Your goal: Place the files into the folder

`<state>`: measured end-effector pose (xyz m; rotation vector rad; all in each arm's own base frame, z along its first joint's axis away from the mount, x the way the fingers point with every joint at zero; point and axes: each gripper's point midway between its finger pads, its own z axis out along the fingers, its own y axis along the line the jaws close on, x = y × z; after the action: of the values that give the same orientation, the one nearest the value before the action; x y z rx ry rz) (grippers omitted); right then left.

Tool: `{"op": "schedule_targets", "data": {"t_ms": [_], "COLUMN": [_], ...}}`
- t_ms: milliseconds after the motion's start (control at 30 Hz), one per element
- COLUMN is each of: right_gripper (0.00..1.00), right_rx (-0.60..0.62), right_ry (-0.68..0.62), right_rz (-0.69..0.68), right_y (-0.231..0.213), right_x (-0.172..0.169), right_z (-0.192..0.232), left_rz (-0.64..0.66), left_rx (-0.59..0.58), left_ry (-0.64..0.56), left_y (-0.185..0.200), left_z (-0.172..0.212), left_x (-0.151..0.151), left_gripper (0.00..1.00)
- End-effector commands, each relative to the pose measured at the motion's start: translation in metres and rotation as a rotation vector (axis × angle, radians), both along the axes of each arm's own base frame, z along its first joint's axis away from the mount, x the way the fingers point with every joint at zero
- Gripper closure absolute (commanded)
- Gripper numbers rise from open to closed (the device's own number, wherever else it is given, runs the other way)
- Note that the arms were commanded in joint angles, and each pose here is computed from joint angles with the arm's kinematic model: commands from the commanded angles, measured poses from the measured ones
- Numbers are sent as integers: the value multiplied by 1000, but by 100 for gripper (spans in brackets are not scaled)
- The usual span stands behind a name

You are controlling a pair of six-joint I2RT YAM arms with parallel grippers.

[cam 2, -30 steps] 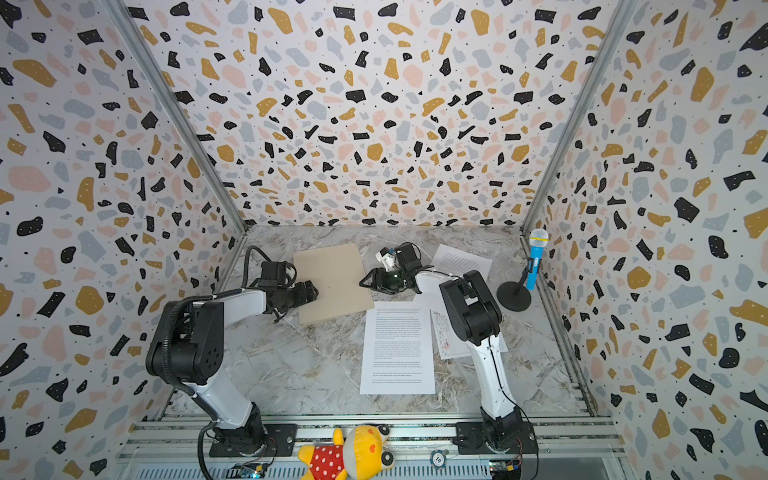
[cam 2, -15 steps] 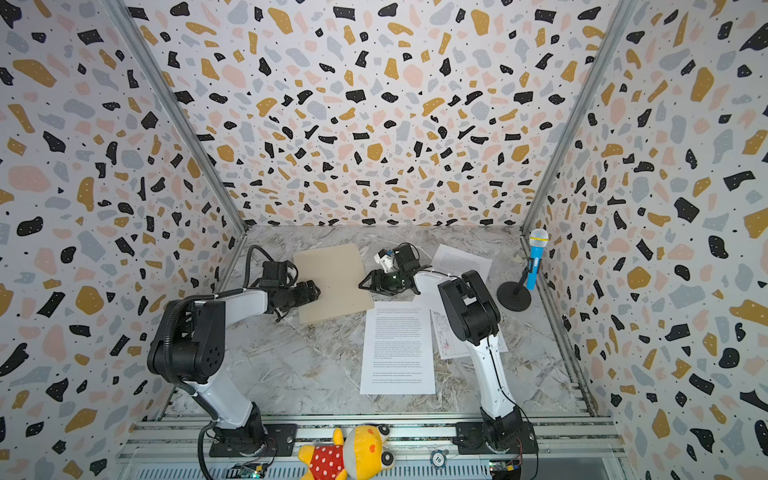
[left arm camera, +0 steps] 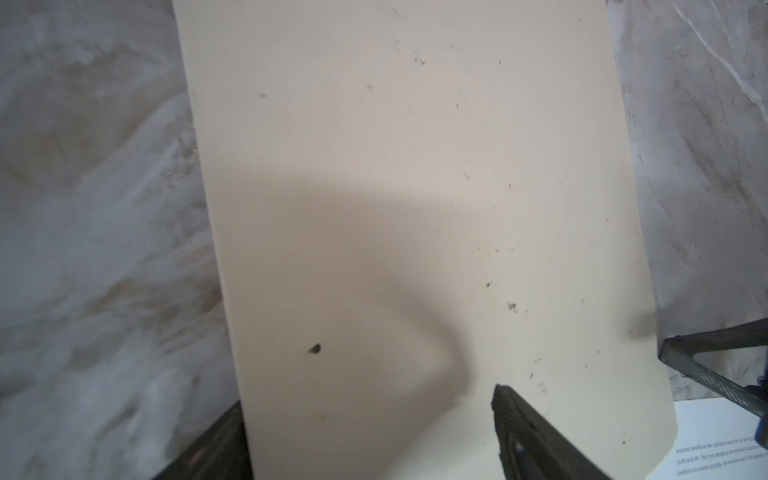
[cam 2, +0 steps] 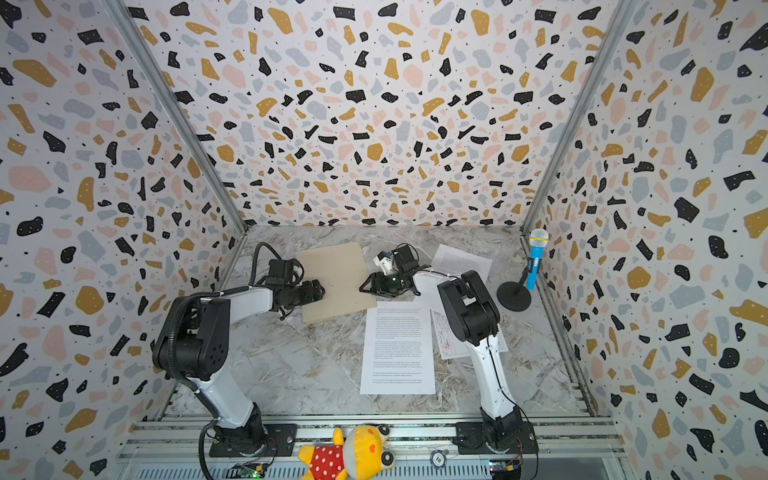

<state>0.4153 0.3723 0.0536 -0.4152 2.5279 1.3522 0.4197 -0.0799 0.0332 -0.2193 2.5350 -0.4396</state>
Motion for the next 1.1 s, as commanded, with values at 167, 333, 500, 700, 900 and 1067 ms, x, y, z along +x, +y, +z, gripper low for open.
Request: {"op": "schedule_targets", "data": {"t_ms": [167,333,500,700,900,1067], "right_gripper": [35,35,35,36,38,38], "right_rx": [-57,-32,-25,57,151,199], "right_ry": [-39,-25,17,59,107,115], "right_rz": [-27,-11,-12,-21,-12,-26], "right_y": [-8,-4,-8,-11,-9,-11], "right_x": [8,6,2,-1,-4,-3], "right_z": [2,3,-5,7,29,44], "left_rz": [-28,-33,-46,-62,-79,-97], "left_rx": [11,8,-4,-10,-18,-31], "left_ry": [43,35,31,24,10,-6], "left_y": [-4,-7,-11,-16,-23,-29], "left_z": [-11,-8,-8,-8,-4,-1], "left_x": [-4,0,1,1,4,5], "left_gripper": [14,14,14,14,14,13]}}
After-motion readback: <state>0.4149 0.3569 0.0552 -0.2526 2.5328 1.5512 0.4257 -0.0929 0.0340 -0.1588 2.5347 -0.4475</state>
